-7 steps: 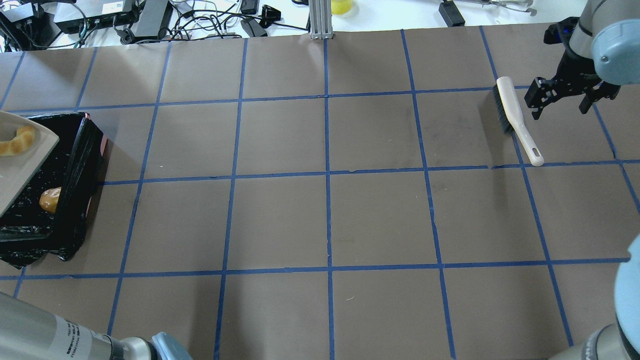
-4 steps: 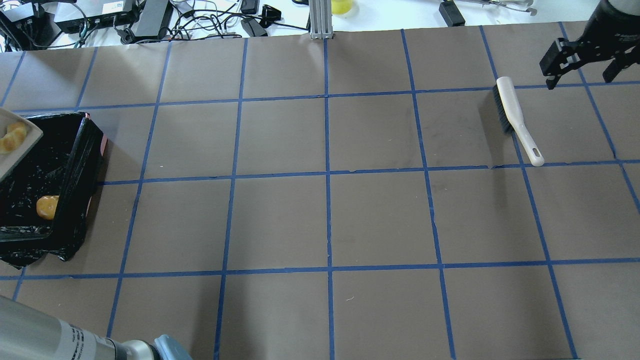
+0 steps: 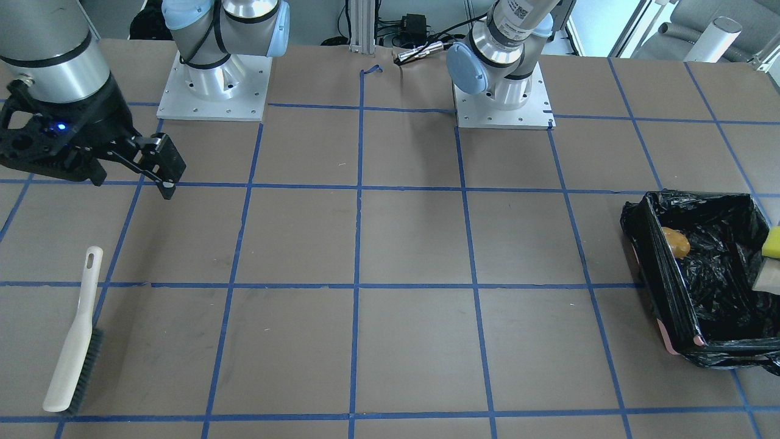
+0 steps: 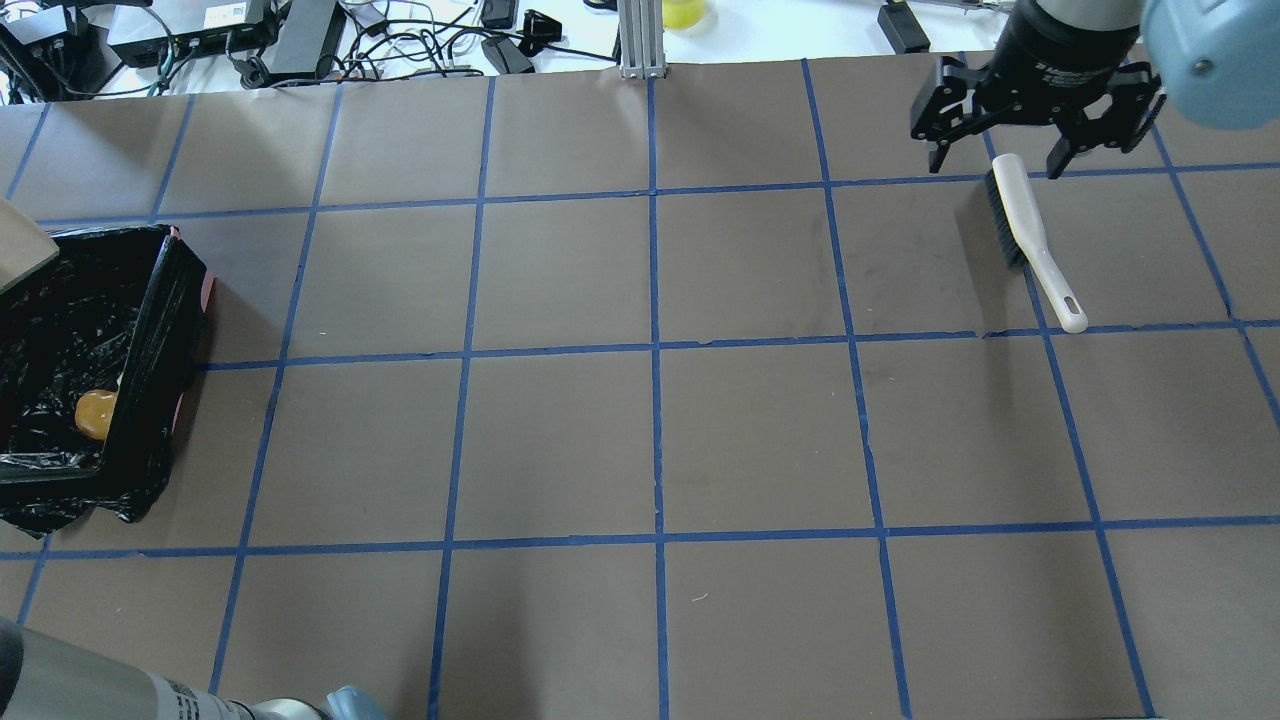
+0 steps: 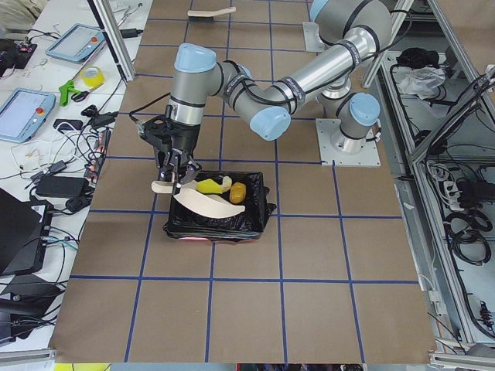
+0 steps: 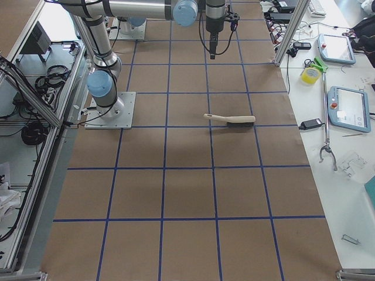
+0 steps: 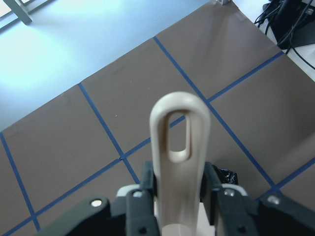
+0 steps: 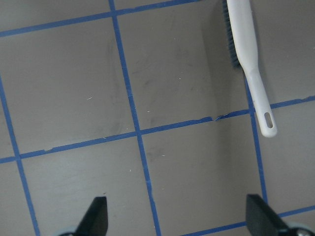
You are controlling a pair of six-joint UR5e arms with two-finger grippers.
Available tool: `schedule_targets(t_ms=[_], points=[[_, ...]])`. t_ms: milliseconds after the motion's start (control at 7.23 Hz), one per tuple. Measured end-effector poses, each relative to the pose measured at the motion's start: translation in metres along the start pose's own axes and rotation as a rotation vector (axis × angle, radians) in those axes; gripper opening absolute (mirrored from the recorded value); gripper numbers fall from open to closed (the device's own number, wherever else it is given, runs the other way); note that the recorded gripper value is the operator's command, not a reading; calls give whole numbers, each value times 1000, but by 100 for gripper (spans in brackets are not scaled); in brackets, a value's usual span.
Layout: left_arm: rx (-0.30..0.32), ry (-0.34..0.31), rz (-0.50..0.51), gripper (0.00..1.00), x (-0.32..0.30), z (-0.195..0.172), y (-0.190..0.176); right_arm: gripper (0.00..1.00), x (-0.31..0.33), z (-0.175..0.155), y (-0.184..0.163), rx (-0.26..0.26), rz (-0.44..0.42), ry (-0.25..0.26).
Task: Sweep and dump trash into bin
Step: 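Shake the dustpan over the bin with the left gripper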
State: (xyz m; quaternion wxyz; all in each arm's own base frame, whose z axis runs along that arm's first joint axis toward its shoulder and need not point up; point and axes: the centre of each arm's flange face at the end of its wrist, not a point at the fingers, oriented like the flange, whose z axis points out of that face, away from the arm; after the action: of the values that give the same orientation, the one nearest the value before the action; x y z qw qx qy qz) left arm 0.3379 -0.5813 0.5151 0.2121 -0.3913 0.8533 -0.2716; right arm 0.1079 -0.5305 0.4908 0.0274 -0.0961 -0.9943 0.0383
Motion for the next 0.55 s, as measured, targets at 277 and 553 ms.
schedule_targets(t_ms=[277, 553], points=[[59, 2, 32, 0, -3, -8, 12, 100, -10, -7, 7, 17, 22, -22], [84, -10, 53, 0, 4, -25, 18, 100, -17, -14, 3, 80, 32, -61]])
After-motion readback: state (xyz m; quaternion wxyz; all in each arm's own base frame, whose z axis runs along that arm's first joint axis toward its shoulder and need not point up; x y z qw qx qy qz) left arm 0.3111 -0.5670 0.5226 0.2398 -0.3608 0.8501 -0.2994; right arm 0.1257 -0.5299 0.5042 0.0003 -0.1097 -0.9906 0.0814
